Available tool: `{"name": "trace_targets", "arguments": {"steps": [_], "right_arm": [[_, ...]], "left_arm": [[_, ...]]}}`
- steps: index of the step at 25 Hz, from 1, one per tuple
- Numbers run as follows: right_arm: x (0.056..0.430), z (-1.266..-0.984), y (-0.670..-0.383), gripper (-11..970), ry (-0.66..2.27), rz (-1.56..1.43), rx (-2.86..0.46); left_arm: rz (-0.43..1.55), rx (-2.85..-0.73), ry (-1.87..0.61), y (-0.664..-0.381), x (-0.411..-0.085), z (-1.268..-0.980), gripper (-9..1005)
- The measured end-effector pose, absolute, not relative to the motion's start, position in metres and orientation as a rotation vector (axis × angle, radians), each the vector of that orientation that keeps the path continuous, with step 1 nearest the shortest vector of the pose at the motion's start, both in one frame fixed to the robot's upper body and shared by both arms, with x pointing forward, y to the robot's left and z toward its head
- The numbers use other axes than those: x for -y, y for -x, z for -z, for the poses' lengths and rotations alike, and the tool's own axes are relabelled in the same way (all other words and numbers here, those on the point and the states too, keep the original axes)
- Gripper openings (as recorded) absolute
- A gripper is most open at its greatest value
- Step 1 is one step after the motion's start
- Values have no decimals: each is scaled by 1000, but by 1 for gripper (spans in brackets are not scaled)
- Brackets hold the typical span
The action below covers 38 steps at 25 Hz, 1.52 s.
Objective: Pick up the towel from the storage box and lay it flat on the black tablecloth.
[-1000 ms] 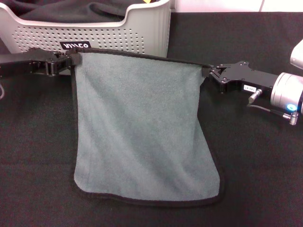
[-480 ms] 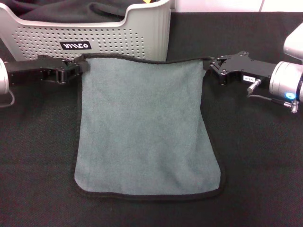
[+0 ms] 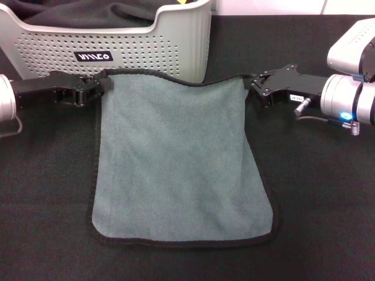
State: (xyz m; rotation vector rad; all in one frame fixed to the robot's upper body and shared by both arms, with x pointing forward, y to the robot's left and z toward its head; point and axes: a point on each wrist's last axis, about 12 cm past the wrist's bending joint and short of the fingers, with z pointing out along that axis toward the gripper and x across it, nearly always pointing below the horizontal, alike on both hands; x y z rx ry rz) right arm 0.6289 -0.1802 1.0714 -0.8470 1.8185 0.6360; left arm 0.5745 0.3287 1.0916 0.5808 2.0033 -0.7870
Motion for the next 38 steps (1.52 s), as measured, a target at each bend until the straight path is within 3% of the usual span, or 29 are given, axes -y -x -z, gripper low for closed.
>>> {"name": "trace_targets", "arguments": {"steps": [15,20,22,26,31,34,38], "right_arm": [[183,-1068,-625,76,815,-640,-1823],[194,-1070,-627,186,746,-643,-1811],[203,-1072,-626,229,715,-647,-1800],[223,-1076,-617,317,678,-698,-1746],[243,-1082,-577,526,711,-887,-1555],[247,-1082,-545,757,794,-1016,-1426],[242,-1086,-512,789,907,-1223,-1299]], "left_arm": [[774,-2015,-570,-572,-330,-1087,62],[766,-2025,-556,-569,-333,-1085,64],[765,-2029,-556,-567,-336,-1084,272],[787,-2021,-574,-558,-344,-1086,406],[892,-1806,-741,-530,-347,-1100,498],[935,-1576,-919,-505,-341,-1105,515],[1000,-1379,-1048,-479,-335,-1107,515]]}}
